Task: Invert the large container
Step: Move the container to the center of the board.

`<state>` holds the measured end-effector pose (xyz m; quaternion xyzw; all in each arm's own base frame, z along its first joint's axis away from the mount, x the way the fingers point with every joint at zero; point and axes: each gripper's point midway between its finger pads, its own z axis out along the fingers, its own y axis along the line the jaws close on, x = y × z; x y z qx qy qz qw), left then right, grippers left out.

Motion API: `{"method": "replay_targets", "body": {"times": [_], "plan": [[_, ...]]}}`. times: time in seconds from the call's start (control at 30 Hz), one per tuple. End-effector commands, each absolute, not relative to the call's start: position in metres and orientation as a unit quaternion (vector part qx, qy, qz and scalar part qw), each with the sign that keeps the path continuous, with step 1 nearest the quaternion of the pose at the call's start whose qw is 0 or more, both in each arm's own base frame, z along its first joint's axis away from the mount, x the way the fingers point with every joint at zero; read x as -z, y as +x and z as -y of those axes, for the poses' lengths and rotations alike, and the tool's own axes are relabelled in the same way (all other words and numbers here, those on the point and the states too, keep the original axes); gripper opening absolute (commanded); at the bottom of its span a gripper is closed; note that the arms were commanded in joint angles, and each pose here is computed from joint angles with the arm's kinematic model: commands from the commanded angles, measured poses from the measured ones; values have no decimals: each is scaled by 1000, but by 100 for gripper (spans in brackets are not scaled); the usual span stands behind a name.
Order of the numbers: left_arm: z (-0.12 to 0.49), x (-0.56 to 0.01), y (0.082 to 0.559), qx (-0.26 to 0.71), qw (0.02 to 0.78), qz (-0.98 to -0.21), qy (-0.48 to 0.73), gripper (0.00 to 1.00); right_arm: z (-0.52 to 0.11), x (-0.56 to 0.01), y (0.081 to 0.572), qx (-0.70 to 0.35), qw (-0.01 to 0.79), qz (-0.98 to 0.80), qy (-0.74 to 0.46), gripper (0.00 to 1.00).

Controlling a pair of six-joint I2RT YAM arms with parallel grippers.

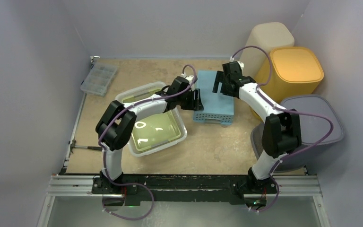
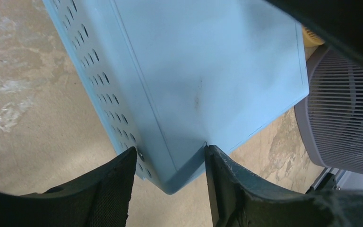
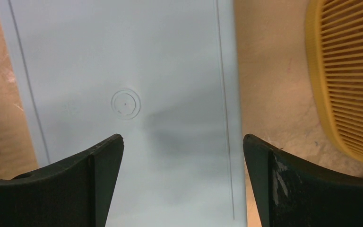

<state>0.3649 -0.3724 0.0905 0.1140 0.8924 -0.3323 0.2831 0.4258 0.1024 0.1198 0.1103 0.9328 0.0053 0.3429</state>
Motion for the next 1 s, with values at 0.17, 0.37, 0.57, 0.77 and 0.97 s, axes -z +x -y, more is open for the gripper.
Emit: {"method": "replay_targets", "body": {"times": [0.17, 0.37, 0.57, 0.77, 0.97], "plan": [[372, -139, 355, 338, 309, -881, 120, 59, -101, -185, 388, -48, 400, -910, 96, 99], [343, -196, 352, 314, 375, -866, 104, 63, -126, -193, 345, -164, 405, -894, 95, 99], [262, -247, 348, 206, 476, -855, 18, 69, -165, -188, 312, -266, 381, -882, 80, 99], [154, -255, 319, 45, 514, -854, -67, 81, -220, -151, 286, -275, 331, -901, 56, 99], [88, -230, 282, -24, 475, -875, -93, 89, -233, -137, 303, -229, 339, -907, 95, 99]]}}
